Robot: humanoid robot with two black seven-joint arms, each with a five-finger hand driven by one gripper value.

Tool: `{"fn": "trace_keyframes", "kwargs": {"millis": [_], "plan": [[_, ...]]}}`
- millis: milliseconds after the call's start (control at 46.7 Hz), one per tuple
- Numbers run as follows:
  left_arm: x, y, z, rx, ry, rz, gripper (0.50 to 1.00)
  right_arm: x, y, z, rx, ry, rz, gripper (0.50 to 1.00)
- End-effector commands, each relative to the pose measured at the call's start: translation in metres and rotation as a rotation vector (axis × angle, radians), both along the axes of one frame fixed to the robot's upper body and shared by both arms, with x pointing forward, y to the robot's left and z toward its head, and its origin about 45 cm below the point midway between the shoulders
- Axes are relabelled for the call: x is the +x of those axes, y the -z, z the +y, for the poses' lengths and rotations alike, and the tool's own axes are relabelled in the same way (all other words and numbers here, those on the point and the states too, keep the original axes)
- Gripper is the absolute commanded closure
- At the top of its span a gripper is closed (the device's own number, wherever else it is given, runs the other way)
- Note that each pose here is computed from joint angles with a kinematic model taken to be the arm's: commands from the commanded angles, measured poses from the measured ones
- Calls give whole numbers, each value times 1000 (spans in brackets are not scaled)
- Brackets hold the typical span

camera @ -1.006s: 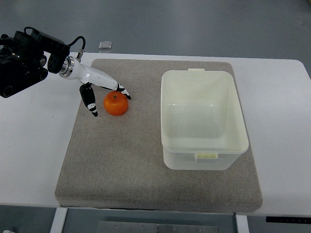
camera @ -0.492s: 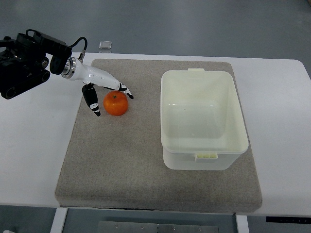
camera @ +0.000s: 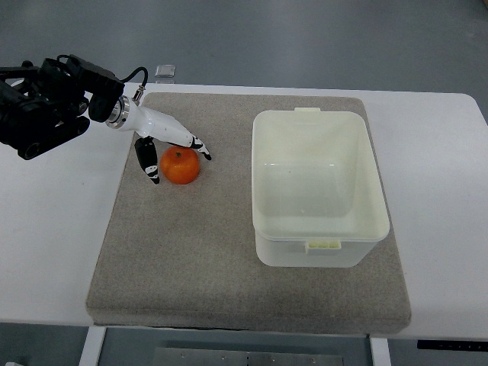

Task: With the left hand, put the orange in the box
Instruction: 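Close the left hand fingers around the orange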

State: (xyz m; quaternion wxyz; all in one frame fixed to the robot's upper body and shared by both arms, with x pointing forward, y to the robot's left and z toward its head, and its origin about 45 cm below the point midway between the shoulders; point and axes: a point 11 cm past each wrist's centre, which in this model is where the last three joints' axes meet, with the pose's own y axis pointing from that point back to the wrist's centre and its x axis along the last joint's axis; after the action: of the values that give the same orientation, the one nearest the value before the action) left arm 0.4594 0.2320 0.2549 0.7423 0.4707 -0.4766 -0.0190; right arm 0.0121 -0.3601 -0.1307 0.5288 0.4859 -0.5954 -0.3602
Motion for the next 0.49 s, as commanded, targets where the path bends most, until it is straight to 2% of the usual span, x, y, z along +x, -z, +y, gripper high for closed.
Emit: {"fn": "trace_keyframes", "kwargs": {"millis": [0, 471], "plan": [[0, 0, -1, 1, 2, -1, 521, 0, 0, 0, 0, -1, -1, 574], [-2, 0, -6, -7, 15, 2, 529, 0, 0, 0, 0, 0, 0, 574]]}}
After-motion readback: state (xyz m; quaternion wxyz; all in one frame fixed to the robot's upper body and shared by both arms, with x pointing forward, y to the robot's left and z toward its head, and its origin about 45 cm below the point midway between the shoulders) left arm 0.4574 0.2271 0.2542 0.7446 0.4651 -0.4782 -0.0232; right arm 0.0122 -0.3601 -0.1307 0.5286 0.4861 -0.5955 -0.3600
